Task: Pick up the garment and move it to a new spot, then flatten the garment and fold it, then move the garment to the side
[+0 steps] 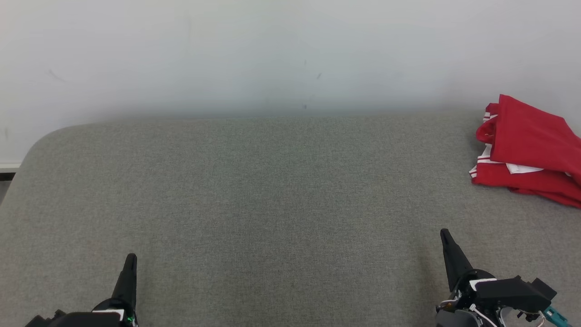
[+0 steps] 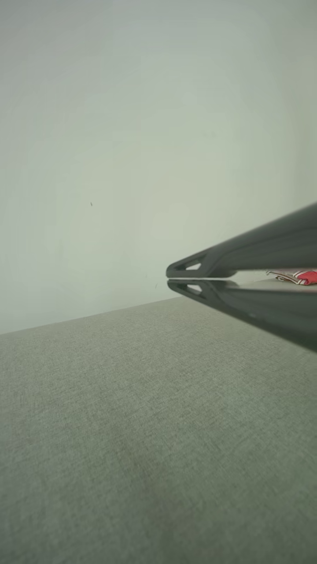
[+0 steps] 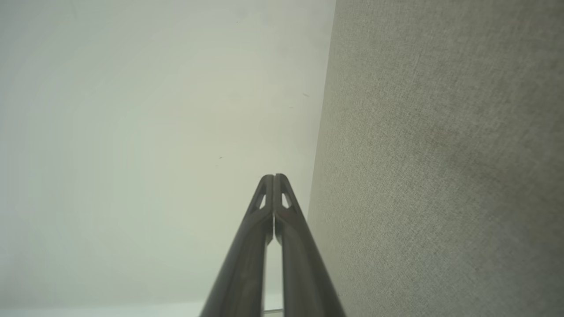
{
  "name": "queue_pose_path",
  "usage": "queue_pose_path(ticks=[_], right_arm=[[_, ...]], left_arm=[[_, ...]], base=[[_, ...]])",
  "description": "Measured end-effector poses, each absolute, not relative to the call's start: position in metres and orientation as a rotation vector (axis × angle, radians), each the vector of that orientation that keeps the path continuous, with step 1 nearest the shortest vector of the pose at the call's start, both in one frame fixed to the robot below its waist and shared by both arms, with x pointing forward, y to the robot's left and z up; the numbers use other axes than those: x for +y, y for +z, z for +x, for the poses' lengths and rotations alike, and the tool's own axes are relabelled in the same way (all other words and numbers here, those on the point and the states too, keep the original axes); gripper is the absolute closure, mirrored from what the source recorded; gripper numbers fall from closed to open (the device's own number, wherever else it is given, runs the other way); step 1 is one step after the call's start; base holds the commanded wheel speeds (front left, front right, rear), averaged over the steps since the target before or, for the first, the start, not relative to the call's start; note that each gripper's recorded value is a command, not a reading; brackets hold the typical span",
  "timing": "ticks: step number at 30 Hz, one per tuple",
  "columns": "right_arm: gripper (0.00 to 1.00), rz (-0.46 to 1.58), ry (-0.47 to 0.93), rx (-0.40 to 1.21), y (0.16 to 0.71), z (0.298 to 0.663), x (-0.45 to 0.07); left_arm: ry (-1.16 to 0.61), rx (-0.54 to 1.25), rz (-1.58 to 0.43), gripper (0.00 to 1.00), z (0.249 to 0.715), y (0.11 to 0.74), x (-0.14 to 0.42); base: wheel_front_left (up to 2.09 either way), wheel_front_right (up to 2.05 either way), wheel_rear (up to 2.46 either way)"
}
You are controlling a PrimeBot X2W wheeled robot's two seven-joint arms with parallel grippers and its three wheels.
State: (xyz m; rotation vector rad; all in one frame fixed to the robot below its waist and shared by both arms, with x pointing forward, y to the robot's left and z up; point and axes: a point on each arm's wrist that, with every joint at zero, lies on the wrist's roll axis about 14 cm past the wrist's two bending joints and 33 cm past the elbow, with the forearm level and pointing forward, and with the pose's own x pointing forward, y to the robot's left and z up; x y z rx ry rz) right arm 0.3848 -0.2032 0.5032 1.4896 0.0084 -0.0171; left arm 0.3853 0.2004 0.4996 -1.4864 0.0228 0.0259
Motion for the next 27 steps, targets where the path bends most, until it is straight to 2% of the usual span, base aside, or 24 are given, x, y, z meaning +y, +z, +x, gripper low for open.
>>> queue_pose_path(ticks=[12, 27], right_arm=[[1.0, 1.57, -0.005, 0.004, 0.5053, 0.3881, -0.2009], [1.0, 1.571, -0.004, 0.003, 0.5058, 0.3885, -0.2009]], left_arm=[[0.006, 0.009, -1.57, 1.0, 0.3878, 0.5044, 0.1999], [0.006, 0.009, -1.572, 1.0, 0.3878, 0.5044, 0.1999]], base=[[0.0, 0.0, 0.0], [0.0, 0.0, 0.0]])
